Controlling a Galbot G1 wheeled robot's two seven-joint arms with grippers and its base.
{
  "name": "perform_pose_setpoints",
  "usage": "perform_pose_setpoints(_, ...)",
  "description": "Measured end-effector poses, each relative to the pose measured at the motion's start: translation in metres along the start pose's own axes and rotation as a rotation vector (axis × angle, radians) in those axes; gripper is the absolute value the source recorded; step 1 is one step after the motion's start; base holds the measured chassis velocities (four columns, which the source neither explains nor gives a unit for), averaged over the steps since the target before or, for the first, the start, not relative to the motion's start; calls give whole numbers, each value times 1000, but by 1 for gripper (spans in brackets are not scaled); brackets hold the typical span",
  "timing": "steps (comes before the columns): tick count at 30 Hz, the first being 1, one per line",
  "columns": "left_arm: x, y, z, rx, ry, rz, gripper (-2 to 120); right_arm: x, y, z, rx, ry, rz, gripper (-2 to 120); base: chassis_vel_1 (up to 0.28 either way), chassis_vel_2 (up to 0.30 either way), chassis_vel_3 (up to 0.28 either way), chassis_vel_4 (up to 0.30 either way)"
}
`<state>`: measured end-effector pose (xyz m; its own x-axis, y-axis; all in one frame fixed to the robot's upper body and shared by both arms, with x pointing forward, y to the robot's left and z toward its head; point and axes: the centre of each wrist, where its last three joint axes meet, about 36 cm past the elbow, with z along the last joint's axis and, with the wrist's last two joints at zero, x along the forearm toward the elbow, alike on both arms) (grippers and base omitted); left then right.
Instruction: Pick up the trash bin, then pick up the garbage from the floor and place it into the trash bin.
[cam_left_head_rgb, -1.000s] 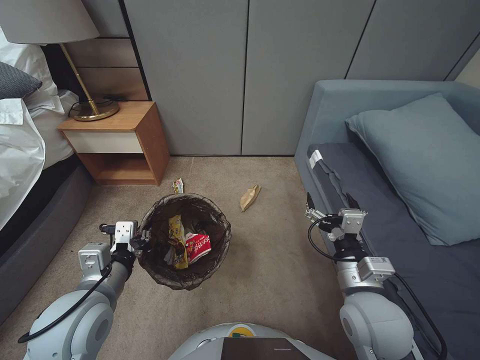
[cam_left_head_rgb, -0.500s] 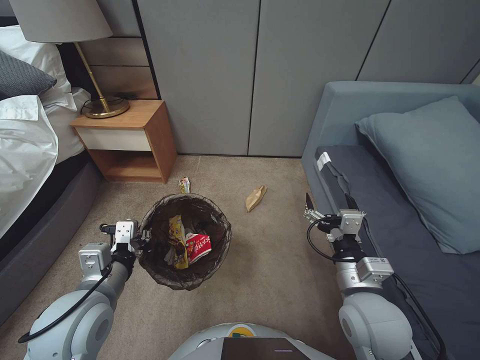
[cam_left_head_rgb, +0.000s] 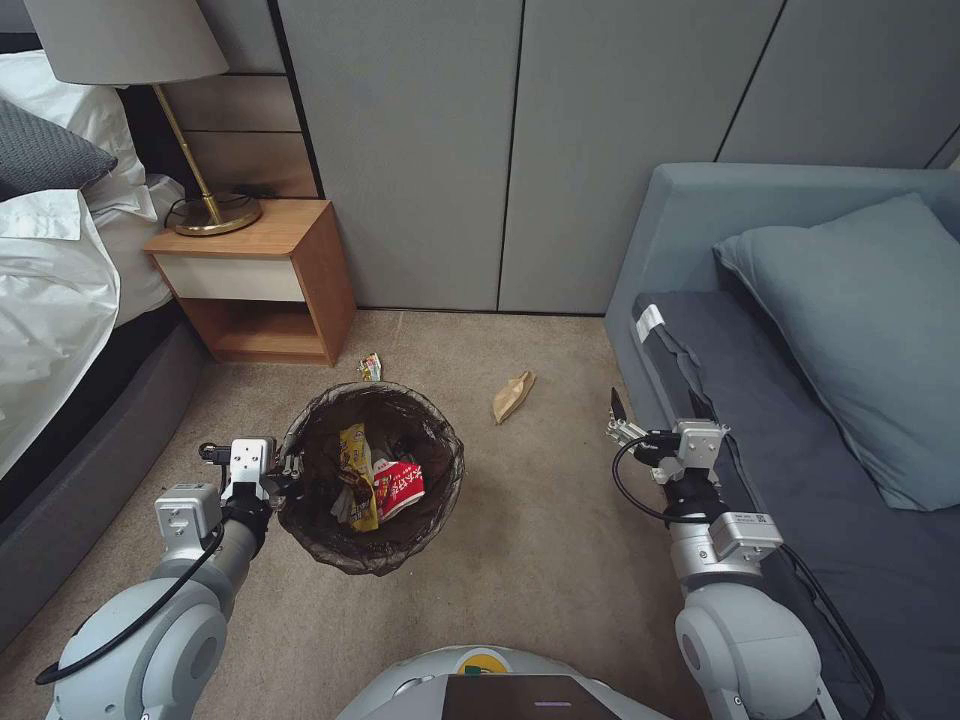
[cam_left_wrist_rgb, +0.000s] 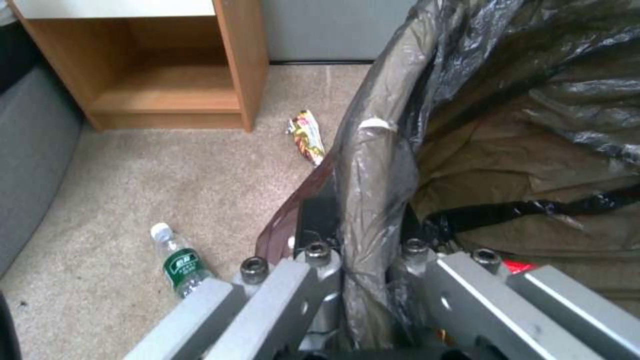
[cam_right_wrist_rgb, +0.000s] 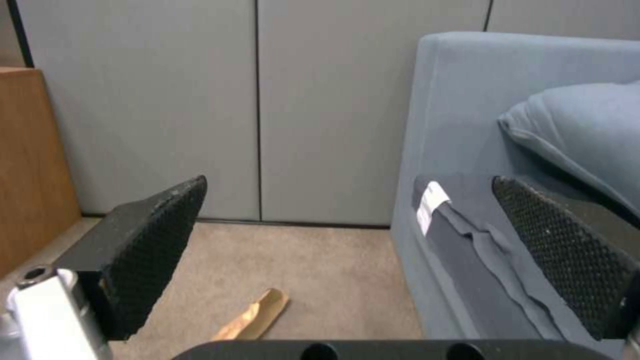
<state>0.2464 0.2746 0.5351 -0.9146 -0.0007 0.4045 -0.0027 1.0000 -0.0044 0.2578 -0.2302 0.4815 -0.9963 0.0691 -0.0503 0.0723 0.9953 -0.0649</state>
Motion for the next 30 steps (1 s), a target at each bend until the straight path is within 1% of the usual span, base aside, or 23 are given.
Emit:
perform_pose_setpoints(14,0,1,0,-3,0,-4,2,0,1,1,7,6,0,100,-12,8,12,-9)
perform_pose_setpoints(30,1,2,2,-3,11,-7,2,1,4,1,5,5,-3,100,-143,139,137,-137)
